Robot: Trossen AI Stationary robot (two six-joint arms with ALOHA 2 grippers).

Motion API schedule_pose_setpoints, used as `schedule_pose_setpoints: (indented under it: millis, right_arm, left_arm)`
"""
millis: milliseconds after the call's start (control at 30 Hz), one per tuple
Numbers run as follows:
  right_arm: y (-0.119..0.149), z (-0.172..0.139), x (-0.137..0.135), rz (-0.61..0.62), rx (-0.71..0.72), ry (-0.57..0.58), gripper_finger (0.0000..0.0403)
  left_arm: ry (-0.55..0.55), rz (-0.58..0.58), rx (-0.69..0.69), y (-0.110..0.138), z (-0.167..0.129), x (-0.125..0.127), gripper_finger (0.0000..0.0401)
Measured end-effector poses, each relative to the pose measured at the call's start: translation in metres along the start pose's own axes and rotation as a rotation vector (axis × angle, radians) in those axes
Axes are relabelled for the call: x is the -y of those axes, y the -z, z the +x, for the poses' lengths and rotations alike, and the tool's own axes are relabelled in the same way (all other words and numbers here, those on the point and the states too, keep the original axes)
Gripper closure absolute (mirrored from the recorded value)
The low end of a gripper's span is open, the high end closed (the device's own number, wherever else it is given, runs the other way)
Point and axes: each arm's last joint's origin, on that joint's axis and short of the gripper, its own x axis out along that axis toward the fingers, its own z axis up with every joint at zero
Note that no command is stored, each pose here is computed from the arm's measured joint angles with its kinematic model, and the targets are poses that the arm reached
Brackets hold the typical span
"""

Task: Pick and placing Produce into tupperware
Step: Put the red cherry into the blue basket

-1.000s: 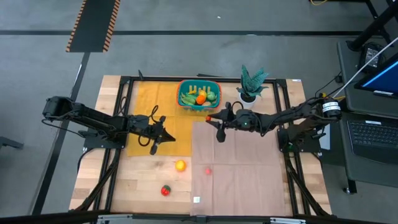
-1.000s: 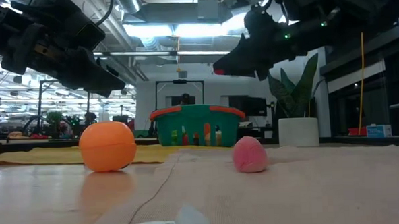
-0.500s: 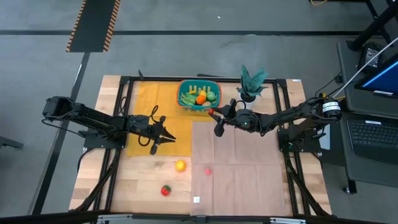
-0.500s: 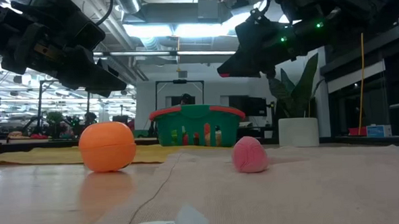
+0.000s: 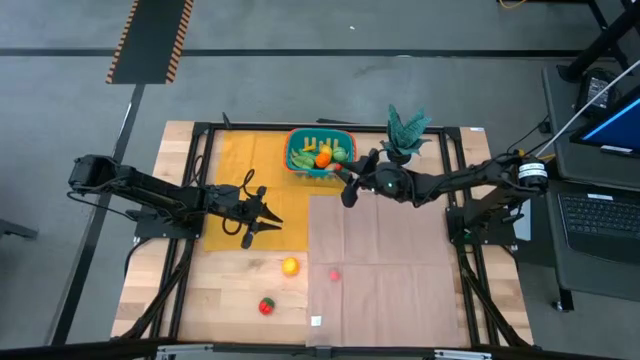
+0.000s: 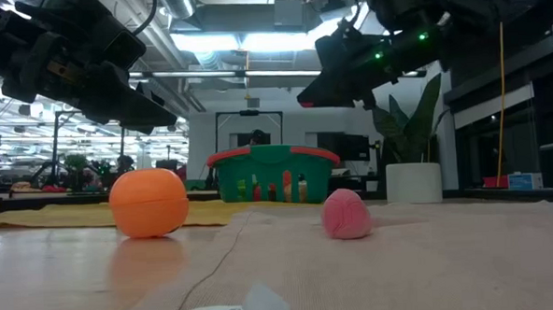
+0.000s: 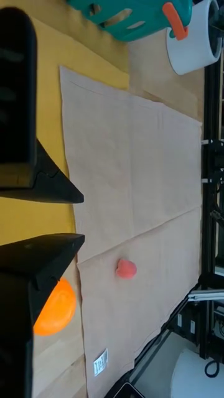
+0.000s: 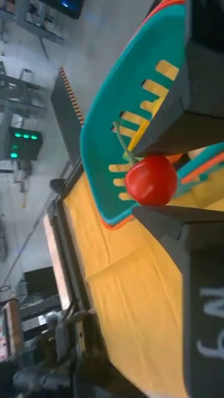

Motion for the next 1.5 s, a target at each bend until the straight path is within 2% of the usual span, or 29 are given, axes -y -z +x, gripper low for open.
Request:
schedule_pose_setpoints:
  millis: [400, 633, 900, 1200, 1500]
  right_arm:
    - [-0.022, 0.018, 0.021, 0.064, -0.207, -0.060, 0.0285]
    - [-0.051, 0.025, 0.035, 0.074, -0.335, -0.067, 0.0284]
    - [-0.075, 0.028, 0.051, 0.158, -0.372, -0.159, 0.0284]
    - [-0.067, 0.036, 0.061, 0.201, -0.424, -0.155, 0.0285]
    - [-0.030, 0.072, 0.060, 0.193, -0.470, -0.147, 0.0285]
  left_arm:
    - [0.000, 0.001, 0.000, 0.000, 0.000, 0.000, 0.0321]
    - [0.000, 0.001, 0.000, 0.000, 0.000, 0.000, 0.0339]
    - [0.000, 0.001, -0.001, 0.000, 0.000, 0.000, 0.0358]
    - [0.000, 0.001, -0.001, 0.000, 0.000, 0.000, 0.0379]
    - [0.000, 0.000, -0.001, 0.000, 0.000, 0.000, 0.0398]
